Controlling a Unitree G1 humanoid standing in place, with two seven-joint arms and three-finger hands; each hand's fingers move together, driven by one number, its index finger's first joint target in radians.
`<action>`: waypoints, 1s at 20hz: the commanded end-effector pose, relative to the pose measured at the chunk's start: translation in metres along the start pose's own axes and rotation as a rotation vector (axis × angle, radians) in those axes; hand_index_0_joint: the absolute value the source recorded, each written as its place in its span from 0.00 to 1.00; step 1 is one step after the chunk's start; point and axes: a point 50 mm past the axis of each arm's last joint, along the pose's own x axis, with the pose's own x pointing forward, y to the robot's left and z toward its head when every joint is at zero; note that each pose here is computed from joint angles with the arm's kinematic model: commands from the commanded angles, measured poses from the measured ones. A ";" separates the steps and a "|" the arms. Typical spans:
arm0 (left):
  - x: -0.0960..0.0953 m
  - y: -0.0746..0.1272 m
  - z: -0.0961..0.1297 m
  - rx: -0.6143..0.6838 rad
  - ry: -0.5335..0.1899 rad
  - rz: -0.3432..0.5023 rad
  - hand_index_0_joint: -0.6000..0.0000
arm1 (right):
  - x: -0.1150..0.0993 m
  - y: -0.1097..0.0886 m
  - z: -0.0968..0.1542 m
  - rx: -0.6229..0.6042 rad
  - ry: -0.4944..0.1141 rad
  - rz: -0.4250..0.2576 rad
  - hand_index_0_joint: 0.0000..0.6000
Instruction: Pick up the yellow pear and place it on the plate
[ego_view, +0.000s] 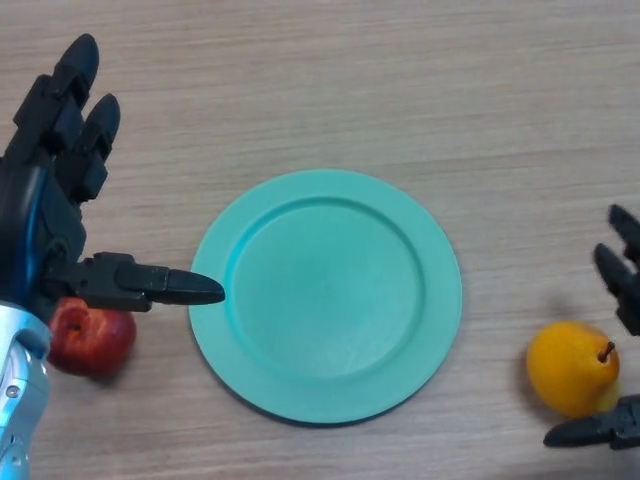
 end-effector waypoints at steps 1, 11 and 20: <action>0.000 0.004 0.033 0.078 -0.178 0.026 1.00 | 0.004 -0.018 0.026 -0.128 -0.241 -0.087 0.00; -0.006 0.005 0.035 0.101 -0.165 0.026 1.00 | 0.000 0.003 -0.008 -0.268 -0.217 -0.090 0.25; -0.011 0.014 0.034 0.098 -0.158 0.065 1.00 | 0.011 0.001 -0.009 -0.485 -0.149 -0.117 1.00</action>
